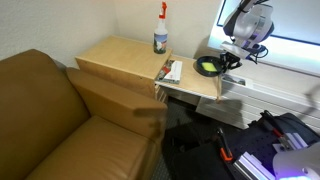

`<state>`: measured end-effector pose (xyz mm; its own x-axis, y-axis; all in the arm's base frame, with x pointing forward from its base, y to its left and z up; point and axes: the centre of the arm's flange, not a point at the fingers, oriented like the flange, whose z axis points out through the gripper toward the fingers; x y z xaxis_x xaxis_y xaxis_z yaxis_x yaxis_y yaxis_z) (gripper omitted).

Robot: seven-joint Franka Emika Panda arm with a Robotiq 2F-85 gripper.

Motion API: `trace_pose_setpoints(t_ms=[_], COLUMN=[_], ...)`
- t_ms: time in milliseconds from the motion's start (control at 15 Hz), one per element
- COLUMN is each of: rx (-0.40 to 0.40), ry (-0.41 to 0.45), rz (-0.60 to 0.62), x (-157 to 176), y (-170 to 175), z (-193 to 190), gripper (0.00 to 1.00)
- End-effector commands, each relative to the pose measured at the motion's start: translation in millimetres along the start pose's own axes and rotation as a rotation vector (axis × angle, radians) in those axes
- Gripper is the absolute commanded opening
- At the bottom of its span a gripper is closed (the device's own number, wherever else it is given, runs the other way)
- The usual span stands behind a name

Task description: Take the bowl and put it on the drawer counter

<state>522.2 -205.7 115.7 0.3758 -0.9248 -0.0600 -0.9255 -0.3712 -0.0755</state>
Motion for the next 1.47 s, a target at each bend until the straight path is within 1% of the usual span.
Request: trace_pose_setpoints(t_ms=[0,67,400,600,733,800,867,933,1000,1067,1133,1200,1267,1333,1400], rx=[0.056,0.045,0.018,0.04,0.065,0.095,0.133,0.155,0.17,0.182,0.133,0.145,0.153,0.156,0.157], ry=[-0.017,-0.018,-0.026,-0.075,-0.101,-0.101,-0.121,-0.153,-0.224,-0.255,-0.207,-0.235,-0.242,-0.243,-0.243], rz=[-0.134,-0.184,-0.398,-0.555,-0.653,-0.699,-0.706,-0.704,-0.707,-0.709,-0.705,-0.722,-0.733,-0.737,-0.735], x=[-37,-48,-98,-146,-179,-197,-215,-233,-253,-276,-250,-270,-282,-287,-286], y=[1,1,10,20,12,3,-13,-27,-38,-47,-34,-41,-44,-45,-45], z=[-40,-49,-77,-107,-124,-133,-142,-153,-166,-181,-142,-154,-163,-168,-169], gripper=[0.01,0.03,0.02,0.02,0.02,0.02,0.02,0.02,0.02,0.02,0.08,0.08,0.08,0.08,0.02])
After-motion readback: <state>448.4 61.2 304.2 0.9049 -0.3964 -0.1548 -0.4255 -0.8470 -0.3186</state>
